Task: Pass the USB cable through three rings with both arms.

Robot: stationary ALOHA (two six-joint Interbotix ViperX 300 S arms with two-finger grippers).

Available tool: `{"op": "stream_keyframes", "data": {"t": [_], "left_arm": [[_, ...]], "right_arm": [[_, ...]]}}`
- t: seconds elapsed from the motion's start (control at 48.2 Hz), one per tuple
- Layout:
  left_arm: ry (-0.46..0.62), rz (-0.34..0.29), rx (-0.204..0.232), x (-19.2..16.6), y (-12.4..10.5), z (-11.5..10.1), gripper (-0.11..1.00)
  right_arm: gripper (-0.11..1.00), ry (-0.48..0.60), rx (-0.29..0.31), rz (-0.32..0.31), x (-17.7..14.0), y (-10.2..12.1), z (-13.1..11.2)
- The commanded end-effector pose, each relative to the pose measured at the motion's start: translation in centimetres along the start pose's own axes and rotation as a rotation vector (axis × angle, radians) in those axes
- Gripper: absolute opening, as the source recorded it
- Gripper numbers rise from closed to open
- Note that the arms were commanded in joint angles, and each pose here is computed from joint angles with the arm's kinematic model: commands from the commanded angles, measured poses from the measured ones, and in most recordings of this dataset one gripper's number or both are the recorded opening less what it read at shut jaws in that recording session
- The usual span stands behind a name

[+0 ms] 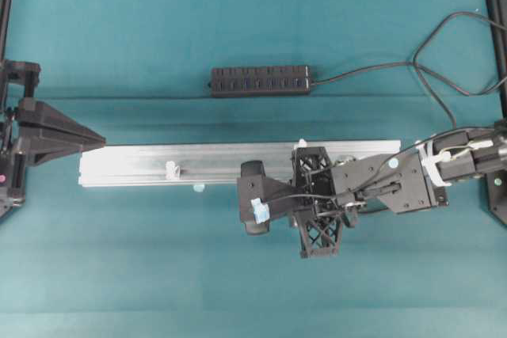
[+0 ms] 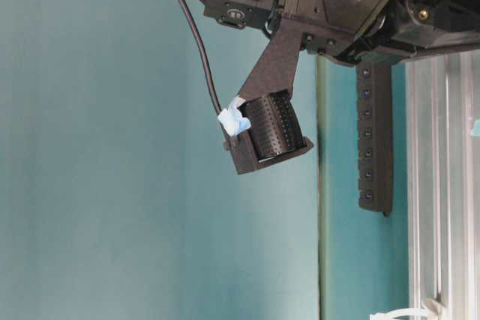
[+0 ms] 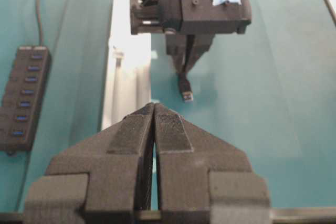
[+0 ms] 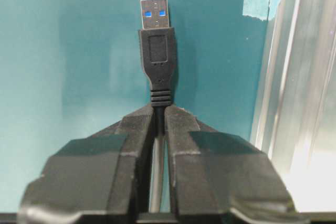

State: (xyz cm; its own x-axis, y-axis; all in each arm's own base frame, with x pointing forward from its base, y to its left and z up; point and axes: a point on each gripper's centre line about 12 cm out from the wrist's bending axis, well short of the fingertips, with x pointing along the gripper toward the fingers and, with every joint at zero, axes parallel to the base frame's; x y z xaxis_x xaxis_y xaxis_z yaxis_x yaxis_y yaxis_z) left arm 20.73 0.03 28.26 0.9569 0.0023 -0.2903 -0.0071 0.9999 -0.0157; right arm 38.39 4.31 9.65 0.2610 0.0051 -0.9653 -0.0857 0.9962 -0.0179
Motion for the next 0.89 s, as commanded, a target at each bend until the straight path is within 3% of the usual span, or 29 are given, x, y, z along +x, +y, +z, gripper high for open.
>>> {"op": "stream_keyframes", "data": {"t": [0.0, 0.871], "left_arm": [[-0.029, -0.002, 0.000, 0.0, -0.1, 1.1, 0.02], [-0.021, -0.002, 0.002, 0.1, 0.0, 1.0, 0.02]], "right_arm": [[-0.07, -0.008, -0.003, -0.003, -0.2, -0.3, 0.3], [-0.07, -0.002, -0.024, 0.000, -5.2, 0.9, 2.6]]}}
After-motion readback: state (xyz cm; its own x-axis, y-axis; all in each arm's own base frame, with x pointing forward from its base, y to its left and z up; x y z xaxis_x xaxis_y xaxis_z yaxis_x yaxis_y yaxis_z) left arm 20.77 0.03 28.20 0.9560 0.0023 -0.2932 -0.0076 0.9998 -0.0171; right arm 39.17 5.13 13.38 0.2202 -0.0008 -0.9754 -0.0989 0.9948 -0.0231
